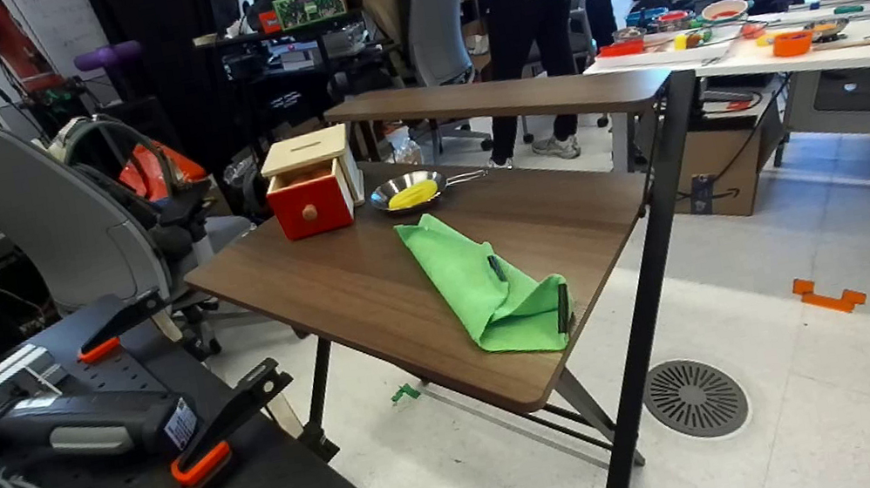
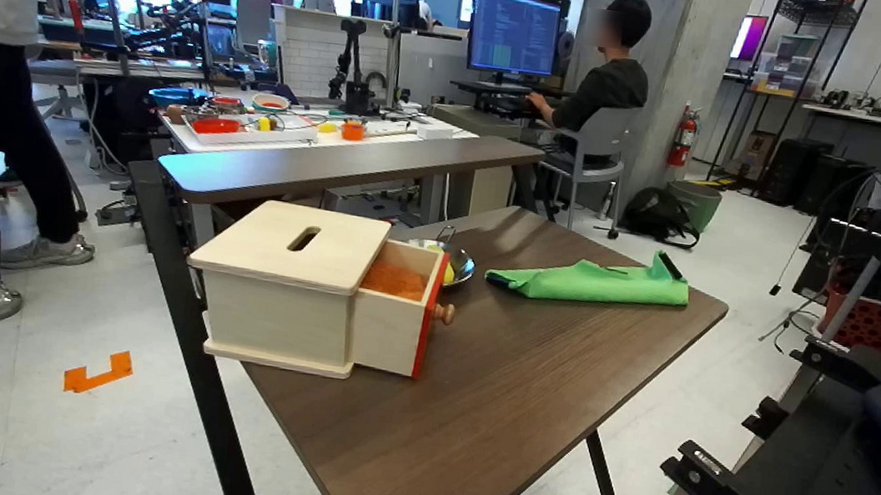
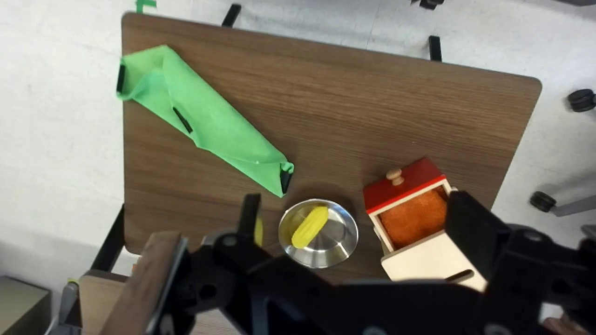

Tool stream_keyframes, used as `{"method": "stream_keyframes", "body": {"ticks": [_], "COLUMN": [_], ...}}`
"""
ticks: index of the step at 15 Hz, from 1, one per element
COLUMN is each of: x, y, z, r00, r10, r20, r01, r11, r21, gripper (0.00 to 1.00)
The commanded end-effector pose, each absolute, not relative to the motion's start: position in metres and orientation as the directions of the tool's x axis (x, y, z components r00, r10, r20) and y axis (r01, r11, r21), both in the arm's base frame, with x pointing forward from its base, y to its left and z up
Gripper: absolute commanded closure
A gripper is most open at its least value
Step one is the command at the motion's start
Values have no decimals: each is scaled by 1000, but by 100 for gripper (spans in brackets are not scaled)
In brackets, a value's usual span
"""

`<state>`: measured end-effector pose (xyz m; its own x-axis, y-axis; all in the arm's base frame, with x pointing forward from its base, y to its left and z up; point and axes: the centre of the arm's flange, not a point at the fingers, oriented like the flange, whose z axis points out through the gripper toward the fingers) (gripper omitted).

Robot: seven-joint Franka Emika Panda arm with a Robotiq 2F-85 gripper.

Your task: Close the drawer

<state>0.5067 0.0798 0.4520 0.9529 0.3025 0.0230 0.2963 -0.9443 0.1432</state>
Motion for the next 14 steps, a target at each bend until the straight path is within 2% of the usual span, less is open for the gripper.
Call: {"method": "stream_keyframes", "body": {"ticks": [1, 10, 13, 14], "x": [519, 541, 547, 551], "y": [73, 69, 78, 79], "z": [412, 310, 279, 274], "r00": [893, 762, 740, 794], "r10": [441, 647, 672, 603], "r20": [94, 35, -29, -73], "r01": [434, 648, 669, 601], "r11": [-897, -760, -740, -797], "r21": [83, -53, -71, -58], "gripper": [0, 0, 0, 0]}}
